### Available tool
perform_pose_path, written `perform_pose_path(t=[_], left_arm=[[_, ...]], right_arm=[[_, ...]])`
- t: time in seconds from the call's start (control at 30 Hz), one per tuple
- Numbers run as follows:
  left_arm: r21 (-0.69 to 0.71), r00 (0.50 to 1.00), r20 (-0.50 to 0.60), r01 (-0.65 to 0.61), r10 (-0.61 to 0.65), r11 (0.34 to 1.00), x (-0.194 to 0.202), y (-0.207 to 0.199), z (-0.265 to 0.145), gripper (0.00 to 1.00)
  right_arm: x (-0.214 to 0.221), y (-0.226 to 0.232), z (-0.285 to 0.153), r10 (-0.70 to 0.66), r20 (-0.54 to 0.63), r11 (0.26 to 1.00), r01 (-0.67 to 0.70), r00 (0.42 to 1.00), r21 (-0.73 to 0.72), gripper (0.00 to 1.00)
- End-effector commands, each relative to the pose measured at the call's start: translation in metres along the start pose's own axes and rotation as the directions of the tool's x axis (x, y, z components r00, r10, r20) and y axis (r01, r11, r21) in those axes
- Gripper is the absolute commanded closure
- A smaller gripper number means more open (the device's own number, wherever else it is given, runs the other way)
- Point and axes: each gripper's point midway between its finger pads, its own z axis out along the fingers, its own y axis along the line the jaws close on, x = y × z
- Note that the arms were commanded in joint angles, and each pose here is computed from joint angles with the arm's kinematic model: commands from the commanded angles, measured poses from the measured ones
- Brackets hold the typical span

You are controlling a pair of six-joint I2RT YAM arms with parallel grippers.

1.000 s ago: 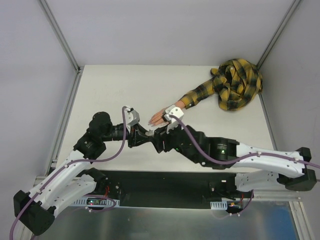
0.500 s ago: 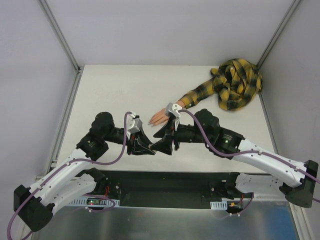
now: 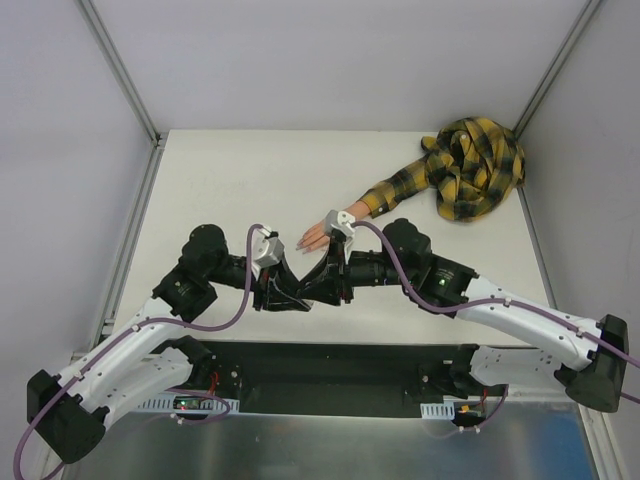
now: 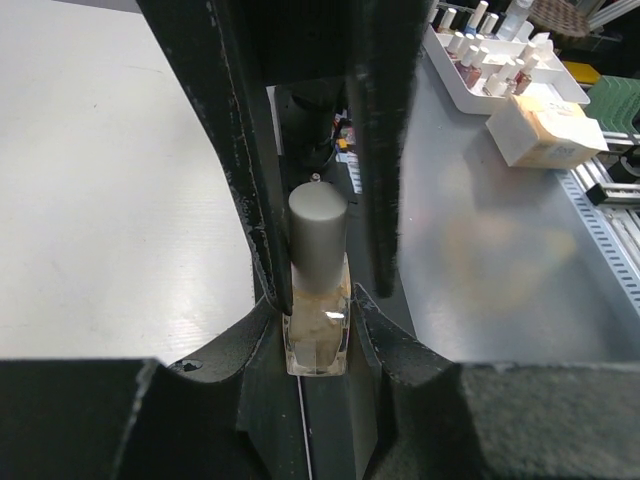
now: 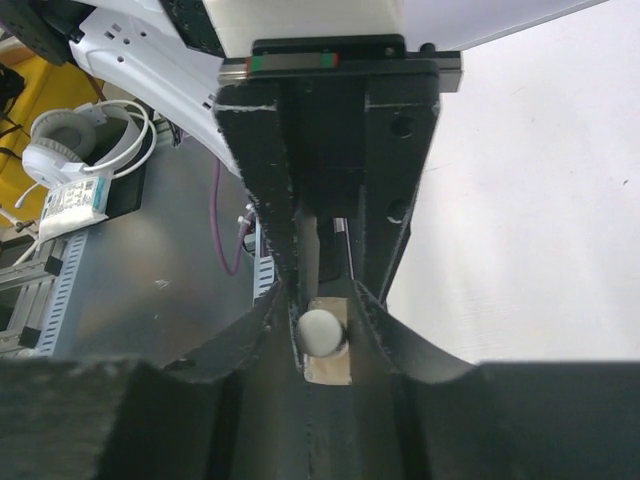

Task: Paint the nails

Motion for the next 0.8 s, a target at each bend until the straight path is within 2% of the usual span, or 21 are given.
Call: perform_pose_path(t=[0.0, 0.07, 0.13, 0.17, 0.2, 0.23, 0.27, 0.3, 0.33, 0.4, 0.47, 0.53, 0.57, 0.6, 0.63, 0.67, 0.7, 0.73, 0.77], left_arm=[[-0.007, 0.995, 0.04, -0.096, 0.096, 0.995, -0.017, -0.004, 0.0, 1.0], [-0.06, 0.994, 0.044, -0.099, 0.101, 0.993, -0.018, 0.002, -0.002, 1.0], [-0.197, 0.99, 0.052, -0.117, 0.129, 0.973, -0.023, 0.022, -0.007, 1.0], [-0.267, 0.99, 0.042, -0.119, 0.135, 0.956, -0.021, 0.034, -0.011, 1.0], [-0.38, 0.988, 0.041, -0.122, 0.149, 0.917, -0.024, 0.051, -0.019, 1.0], [-0.439, 0.988, 0.033, -0.122, 0.151, 0.89, -0.024, 0.06, -0.025, 1.0], [-0.48, 0.987, 0.019, -0.132, 0.161, 0.867, -0.024, 0.067, -0.03, 1.0], [-0.515, 0.987, 0.002, -0.137, 0.162, 0.846, -0.023, 0.072, -0.034, 1.0], [-0.571, 0.986, 0.002, -0.137, 0.168, 0.809, -0.025, 0.081, -0.042, 1.0], [-0.592, 0.985, -0.004, -0.142, 0.174, 0.793, -0.023, 0.083, -0.046, 1.0], [-0.571, 0.986, 0.001, -0.137, 0.168, 0.81, -0.022, 0.079, -0.043, 1.0], [-0.533, 0.986, 0.002, -0.142, 0.169, 0.834, -0.022, 0.072, -0.038, 1.0], [-0.521, 0.986, 0.001, -0.143, 0.168, 0.842, -0.022, 0.071, -0.037, 1.0], [-0.507, 0.987, -0.002, -0.137, 0.158, 0.851, -0.02, 0.071, -0.035, 1.0], [-0.49, 0.988, -0.002, -0.135, 0.153, 0.861, -0.02, 0.069, -0.032, 1.0], [-0.462, 0.99, 0.0, -0.125, 0.141, 0.878, -0.019, 0.065, -0.029, 1.0], [-0.441, 0.991, -0.001, -0.122, 0.135, 0.889, -0.019, 0.062, -0.027, 1.0], [-0.423, 0.991, -0.001, -0.119, 0.131, 0.898, -0.018, 0.06, -0.025, 1.0], [-0.393, 0.991, 0.0, -0.122, 0.132, 0.912, -0.018, 0.054, -0.022, 1.0]], right_arm=[[-0.012, 0.005, 0.002, -0.009, 0.049, 1.0, 0.01, 0.999, -0.028, 0.73], [-0.011, 0.001, 0.002, 0.003, 0.047, 1.0, -0.003, 0.999, 0.003, 0.87], [-0.006, -0.017, 0.0, 0.049, 0.057, 0.991, -0.056, 0.997, 0.12, 0.99], [-0.009, -0.048, -0.004, 0.045, 0.109, 0.935, -0.08, 0.993, 0.345, 0.99], [-0.021, -0.075, -0.018, 0.017, 0.173, 0.812, -0.114, 0.985, 0.573, 0.99], [0.013, -0.095, -0.045, 0.126, 0.199, 0.579, -0.235, 0.972, 0.781, 1.0], [0.016, -0.073, -0.044, 0.067, 0.227, 0.524, -0.228, 0.972, 0.821, 1.0], [0.002, -0.074, -0.06, -0.045, 0.298, 0.418, -0.253, 0.954, 0.872, 0.99], [-0.005, -0.064, -0.045, -0.054, 0.326, 0.411, -0.277, 0.944, 0.868, 0.99], [-0.008, -0.055, -0.027, -0.041, 0.278, 0.424, -0.236, 0.96, 0.874, 1.0], [-0.017, -0.051, -0.012, -0.071, 0.183, 0.448, -0.133, 0.981, 0.884, 0.99], [-0.023, -0.052, -0.009, -0.083, 0.166, 0.483, -0.106, 0.983, 0.869, 0.99], [-0.028, -0.046, -0.007, -0.069, 0.156, 0.55, -0.093, 0.985, 0.83, 0.98], [-0.029, -0.045, -0.009, -0.058, 0.159, 0.574, -0.097, 0.986, 0.813, 0.94], [-0.033, -0.049, -0.013, -0.046, 0.167, 0.59, -0.108, 0.985, 0.801, 0.83], [-0.029, -0.043, -0.014, -0.024, 0.152, 0.649, -0.1, 0.988, 0.754, 0.78], [-0.031, -0.043, -0.018, -0.028, 0.144, 0.669, -0.088, 0.989, 0.738, 0.73], [-0.03, -0.047, -0.022, -0.026, 0.13, 0.68, -0.078, 0.991, 0.729, 0.63], [-0.024, -0.039, -0.016, -0.009, 0.096, 0.745, -0.057, 0.995, 0.665, 0.58]])
